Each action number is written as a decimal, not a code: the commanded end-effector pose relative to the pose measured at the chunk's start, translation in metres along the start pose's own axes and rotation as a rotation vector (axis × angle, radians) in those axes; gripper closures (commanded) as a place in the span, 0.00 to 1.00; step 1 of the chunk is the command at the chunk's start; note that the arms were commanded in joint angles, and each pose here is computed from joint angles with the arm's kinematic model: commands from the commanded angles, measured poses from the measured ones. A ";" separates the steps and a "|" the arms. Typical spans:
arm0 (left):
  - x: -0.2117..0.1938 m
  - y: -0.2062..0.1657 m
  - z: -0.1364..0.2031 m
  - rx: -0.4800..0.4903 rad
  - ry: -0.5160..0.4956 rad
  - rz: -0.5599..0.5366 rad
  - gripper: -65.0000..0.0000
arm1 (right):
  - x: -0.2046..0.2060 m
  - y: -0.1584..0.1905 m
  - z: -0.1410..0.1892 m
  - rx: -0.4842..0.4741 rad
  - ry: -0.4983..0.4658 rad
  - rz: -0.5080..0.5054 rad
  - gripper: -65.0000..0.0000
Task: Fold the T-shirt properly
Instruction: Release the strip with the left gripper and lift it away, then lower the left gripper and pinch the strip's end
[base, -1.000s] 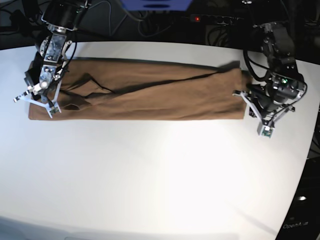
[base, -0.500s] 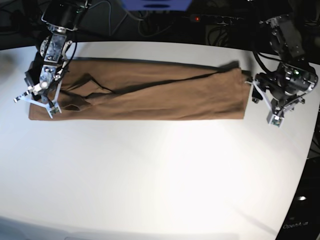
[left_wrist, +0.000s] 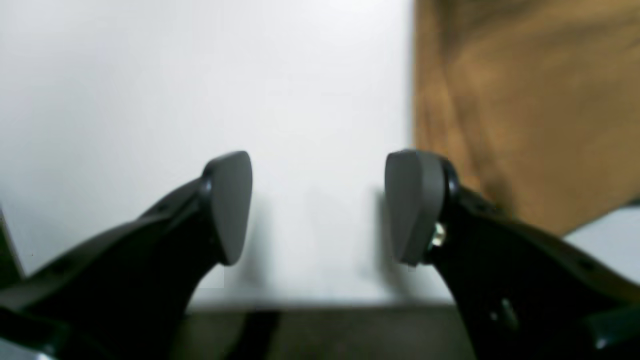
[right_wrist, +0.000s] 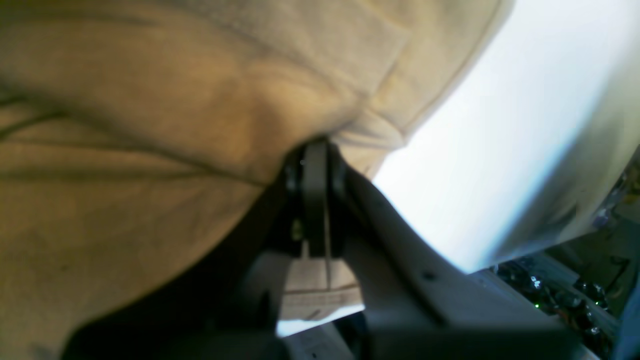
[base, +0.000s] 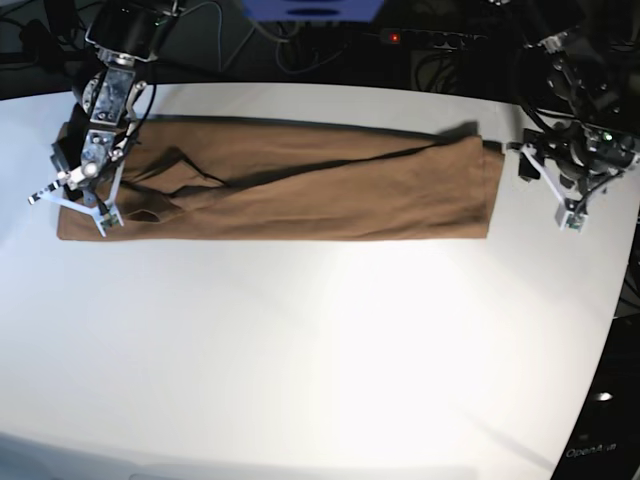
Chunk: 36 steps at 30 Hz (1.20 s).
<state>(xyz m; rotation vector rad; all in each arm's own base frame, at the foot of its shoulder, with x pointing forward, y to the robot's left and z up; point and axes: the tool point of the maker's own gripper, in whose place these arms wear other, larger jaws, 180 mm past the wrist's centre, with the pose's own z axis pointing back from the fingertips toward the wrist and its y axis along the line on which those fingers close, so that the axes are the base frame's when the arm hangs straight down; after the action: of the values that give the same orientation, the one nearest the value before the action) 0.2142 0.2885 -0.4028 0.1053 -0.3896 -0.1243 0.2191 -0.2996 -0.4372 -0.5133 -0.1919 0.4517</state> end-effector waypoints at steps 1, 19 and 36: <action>0.015 0.013 0.008 0.029 -0.043 0.020 0.37 | 0.004 0.009 0.001 0.035 -0.021 0.001 1.00; 0.008 0.039 0.018 0.074 0.027 0.122 0.37 | 0.009 0.018 0.002 0.053 -0.031 0.004 1.00; 0.051 -0.039 -0.019 -0.235 -0.031 0.064 0.36 | 0.002 0.045 -0.013 0.129 -0.035 0.021 1.00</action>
<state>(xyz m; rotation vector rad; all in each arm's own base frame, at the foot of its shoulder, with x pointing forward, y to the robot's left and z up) 0.2544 0.2400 -0.4171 -0.1551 -0.3676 -0.1003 0.2189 -0.2955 -0.4507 -0.5150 -0.1967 0.4591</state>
